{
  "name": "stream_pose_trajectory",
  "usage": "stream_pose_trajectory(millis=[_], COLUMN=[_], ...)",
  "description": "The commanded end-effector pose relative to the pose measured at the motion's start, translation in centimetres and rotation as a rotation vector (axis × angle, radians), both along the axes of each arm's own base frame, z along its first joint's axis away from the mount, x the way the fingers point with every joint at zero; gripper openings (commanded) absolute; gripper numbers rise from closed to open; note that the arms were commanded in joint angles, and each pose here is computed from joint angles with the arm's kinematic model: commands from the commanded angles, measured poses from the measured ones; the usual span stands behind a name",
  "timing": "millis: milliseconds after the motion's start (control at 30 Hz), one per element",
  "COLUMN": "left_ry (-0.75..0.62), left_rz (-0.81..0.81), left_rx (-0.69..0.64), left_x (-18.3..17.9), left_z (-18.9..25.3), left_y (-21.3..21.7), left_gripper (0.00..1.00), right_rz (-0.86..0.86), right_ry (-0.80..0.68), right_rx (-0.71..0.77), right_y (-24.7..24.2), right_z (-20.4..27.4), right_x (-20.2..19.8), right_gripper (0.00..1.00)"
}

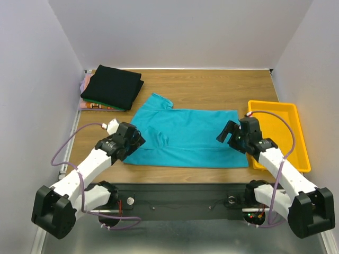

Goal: Fold and stack the t-shirts
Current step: Fold the tshirt

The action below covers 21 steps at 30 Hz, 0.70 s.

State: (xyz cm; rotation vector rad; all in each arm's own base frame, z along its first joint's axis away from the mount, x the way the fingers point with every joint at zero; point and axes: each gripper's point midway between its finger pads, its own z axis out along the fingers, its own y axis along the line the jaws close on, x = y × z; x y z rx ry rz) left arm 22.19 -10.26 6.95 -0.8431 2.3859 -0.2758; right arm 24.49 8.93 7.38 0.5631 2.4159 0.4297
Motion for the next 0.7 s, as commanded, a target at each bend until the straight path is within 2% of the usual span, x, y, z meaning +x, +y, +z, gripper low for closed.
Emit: stream_pose_trajectory(millis=[0, 33, 133, 167, 200, 233, 300, 333, 367, 400, 433, 467, 500, 533, 567, 600, 633, 667], left_ry=[-0.216, -0.289, -0.349, -0.404, -0.363, -0.400, -0.374, -0.280, -0.322, -0.240, -0.278, -0.262, -0.179, -0.156, -0.211, -0.207, -0.157, -0.196], left_rz=[0.026, 0.012, -0.041, -0.048, -0.082, -0.068, -0.104, -0.118, -0.128, -0.155, -0.141, -0.159, -0.184, -0.181, -0.183, -0.189, -0.186, -0.187], left_rx=[0.023, 0.013, 0.076, 0.073, 0.138, 0.133, 0.170, 0.223, 0.215, 0.265, 0.263, 0.272, 0.306, 0.317, 0.301, 0.308, 0.327, 0.315], left_x=[4.4, 6.4, 10.3, 12.2, 14.0, 16.1, 18.7, 20.2, 22.3, 23.9, 26.1, 27.2, 28.5, 29.4, 31.3, 32.2, 33.0, 34.3], left_z=[7.8, 10.5, 12.6, 15.4, 14.0, 16.7, 16.7, 13.5, 15.8, 12.5, 14.5, 14.1, 10.5, 9.7, 12.0, 11.5, 8.8, 10.1], left_y=[0.0, -0.9, -2.2, -2.9, -3.4, -3.7, -4.4, -4.6, -5.4, -5.5, -6.0, -6.3, -6.3, -6.3, -7.0, -7.2, -6.9, -7.2], left_gripper=[0.99, 0.99, 0.99, 0.98, 0.99, 0.98, 0.98, 0.98, 0.98, 0.98, 0.98, 0.98, 0.98, 0.98, 0.97, 0.97, 0.97, 0.97], right_rz=[-0.016, -0.046, -0.119, -0.142, -0.174, -0.182, -0.207, -0.213, -0.216, -0.223, -0.219, -0.222, -0.235, -0.241, -0.249, -0.254, -0.267, -0.274], right_ry=[-0.169, -0.181, -0.182, -0.174, -0.166, -0.128, -0.150, -0.145, -0.130, -0.129, -0.119, -0.115, -0.106, -0.105, -0.102, -0.098, -0.096, -0.092], right_rx=[-0.056, -0.085, -0.155, -0.177, -0.216, -0.245, -0.263, -0.281, -0.291, -0.309, -0.315, -0.319, -0.331, -0.334, -0.342, -0.348, -0.363, -0.372], right_y=[-0.6, -1.0, -2.2, -2.3, -3.0, -3.1, -3.3, -3.5, -3.6, -3.6, -3.6, -3.8, -4.1, -4.2, -4.5, -4.6, -5.0, -5.4], right_z=[6.1, 7.1, 7.8, 8.1, 8.0, 6.9, 8.1, 7.9, 7.4, 7.3, 6.9, 6.7, 6.2, 6.1, 6.0, 5.8, 5.6, 5.5], right_x=[3.8, 5.2, 7.8, 9.6, 10.7, 12.0, 14.8, 15.7, 16.6, 18.3, 18.9, 19.5, 20.2, 20.5, 20.7, 20.8, 21.1, 21.1], right_gripper=[1.00, 1.00, 1.00, 1.00, 1.00, 1.00, 1.00, 1.00, 1.00, 1.00, 1.00, 1.00, 1.00, 1.00, 1.00, 1.00, 1.00, 1.00])
